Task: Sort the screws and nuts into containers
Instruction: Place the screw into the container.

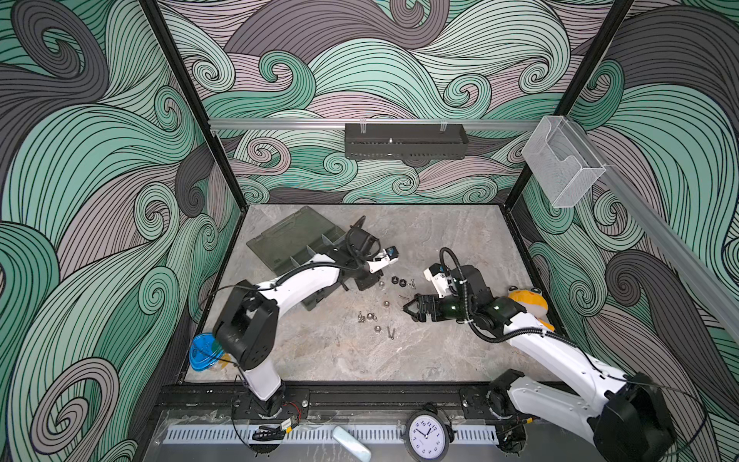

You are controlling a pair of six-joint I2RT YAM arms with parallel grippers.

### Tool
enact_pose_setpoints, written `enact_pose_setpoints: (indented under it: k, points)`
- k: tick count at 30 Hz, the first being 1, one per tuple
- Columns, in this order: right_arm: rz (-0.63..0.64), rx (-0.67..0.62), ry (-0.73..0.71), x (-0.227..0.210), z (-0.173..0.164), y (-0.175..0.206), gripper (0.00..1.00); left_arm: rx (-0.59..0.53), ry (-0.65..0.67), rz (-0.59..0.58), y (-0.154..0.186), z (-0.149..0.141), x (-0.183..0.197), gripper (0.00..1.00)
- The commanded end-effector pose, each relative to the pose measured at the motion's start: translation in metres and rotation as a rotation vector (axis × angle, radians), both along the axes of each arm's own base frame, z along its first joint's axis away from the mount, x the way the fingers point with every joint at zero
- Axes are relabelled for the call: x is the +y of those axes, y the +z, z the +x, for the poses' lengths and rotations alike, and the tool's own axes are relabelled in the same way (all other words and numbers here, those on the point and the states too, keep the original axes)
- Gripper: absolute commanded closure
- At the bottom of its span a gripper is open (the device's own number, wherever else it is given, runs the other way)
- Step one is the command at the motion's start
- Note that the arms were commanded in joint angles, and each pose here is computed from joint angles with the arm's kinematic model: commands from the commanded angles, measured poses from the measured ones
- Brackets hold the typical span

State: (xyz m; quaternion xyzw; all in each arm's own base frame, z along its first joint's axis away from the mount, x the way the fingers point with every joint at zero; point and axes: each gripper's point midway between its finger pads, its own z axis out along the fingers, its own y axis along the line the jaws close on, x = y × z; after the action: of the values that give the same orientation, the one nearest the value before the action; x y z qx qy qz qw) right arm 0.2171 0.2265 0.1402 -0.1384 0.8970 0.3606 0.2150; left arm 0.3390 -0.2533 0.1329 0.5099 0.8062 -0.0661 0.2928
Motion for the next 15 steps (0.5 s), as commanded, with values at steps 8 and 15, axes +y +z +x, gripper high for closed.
enact_pose_setpoints:
  k: [8, 15]
  points:
    - [0.01, -0.039, 0.118, 0.05, -0.004, 0.006, 0.0, 0.116, 0.426, 0.187, -0.027, -0.033, 0.161, 0.86]
    - [0.0, -0.033, 0.125, 0.052, -0.009, 0.001, 0.0, 0.155, 0.504, 0.191, -0.038, -0.029, 0.181, 0.86]
